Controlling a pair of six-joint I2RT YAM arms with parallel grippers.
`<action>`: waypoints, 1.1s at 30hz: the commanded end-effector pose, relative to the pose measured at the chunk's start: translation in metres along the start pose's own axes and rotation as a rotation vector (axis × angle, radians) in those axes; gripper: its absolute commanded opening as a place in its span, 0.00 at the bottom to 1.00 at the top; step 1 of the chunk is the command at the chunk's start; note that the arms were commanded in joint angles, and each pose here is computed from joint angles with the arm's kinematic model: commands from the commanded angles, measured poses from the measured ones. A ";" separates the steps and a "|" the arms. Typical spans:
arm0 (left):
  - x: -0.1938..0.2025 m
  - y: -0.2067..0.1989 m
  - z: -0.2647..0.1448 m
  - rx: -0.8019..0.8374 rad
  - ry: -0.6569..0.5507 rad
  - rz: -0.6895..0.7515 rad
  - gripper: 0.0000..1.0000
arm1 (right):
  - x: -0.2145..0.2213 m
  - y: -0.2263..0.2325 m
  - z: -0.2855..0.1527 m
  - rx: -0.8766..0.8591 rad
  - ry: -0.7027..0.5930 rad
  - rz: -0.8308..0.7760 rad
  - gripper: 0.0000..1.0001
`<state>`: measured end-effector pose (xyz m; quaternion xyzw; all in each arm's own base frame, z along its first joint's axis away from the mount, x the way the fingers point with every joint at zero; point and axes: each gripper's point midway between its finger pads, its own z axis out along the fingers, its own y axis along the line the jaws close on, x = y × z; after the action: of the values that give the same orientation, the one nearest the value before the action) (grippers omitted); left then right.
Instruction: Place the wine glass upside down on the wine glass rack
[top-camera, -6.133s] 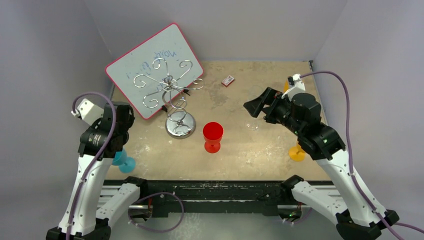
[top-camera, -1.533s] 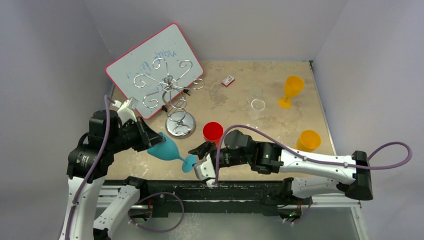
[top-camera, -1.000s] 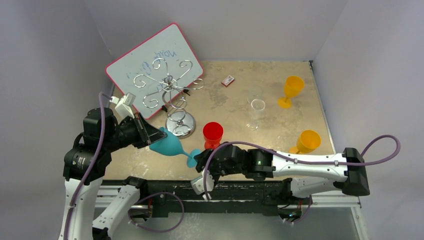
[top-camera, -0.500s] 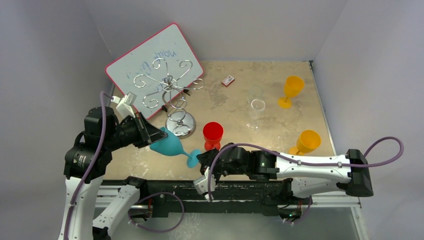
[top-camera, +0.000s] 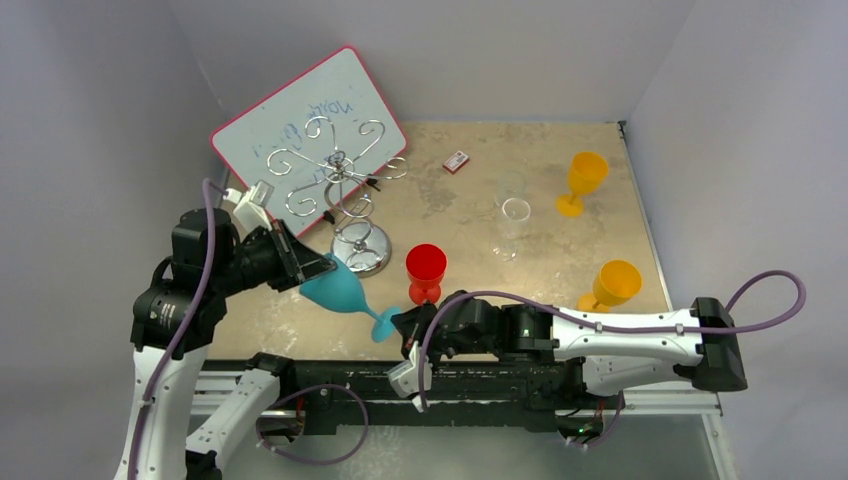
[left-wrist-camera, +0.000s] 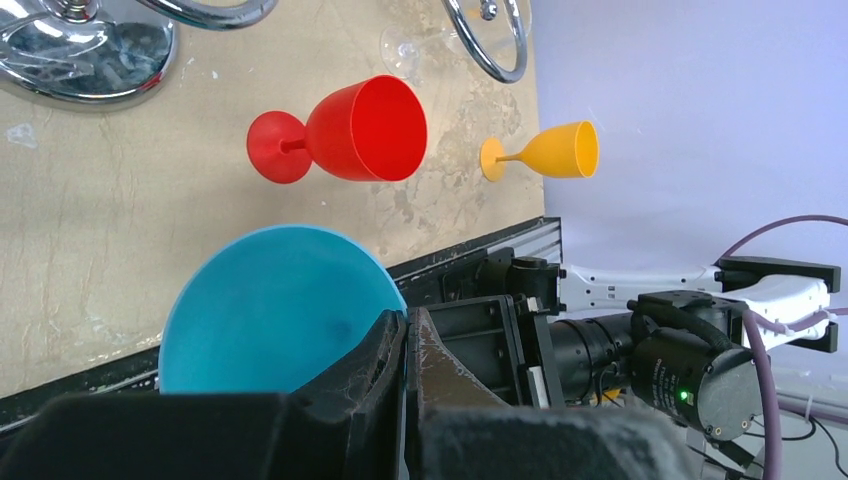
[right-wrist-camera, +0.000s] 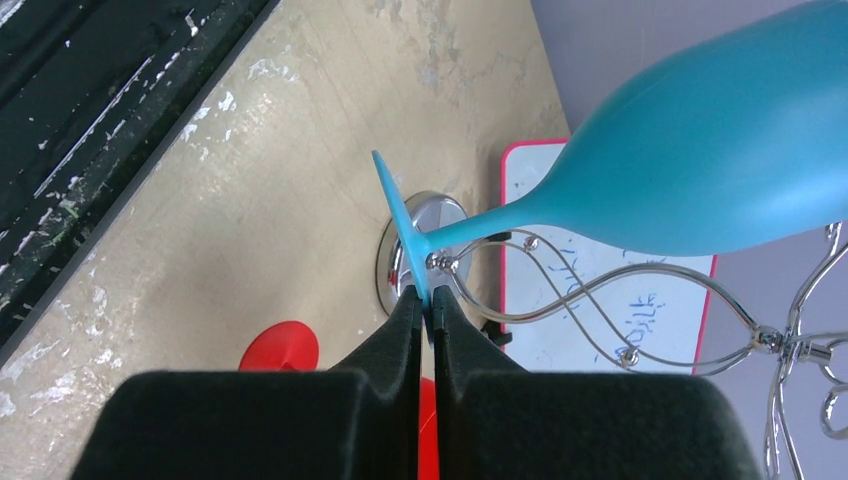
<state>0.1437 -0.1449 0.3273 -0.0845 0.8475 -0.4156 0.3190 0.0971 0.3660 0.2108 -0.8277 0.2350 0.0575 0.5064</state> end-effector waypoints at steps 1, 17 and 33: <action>-0.011 -0.008 -0.002 0.016 -0.041 0.001 0.01 | 0.000 -0.009 -0.003 0.035 -0.002 0.016 0.00; -0.052 -0.014 -0.026 -0.082 -0.254 0.035 0.72 | -0.024 -0.022 -0.027 0.032 -0.064 0.091 0.00; -0.094 -0.003 -0.067 -0.205 -0.572 0.043 0.95 | -0.059 -0.078 -0.071 0.151 -0.181 0.319 0.00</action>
<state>0.1685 -0.0827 0.3853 -0.1831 0.7939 -0.3016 0.4951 0.0782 0.3487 0.2559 -0.7908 0.3096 0.1355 0.5104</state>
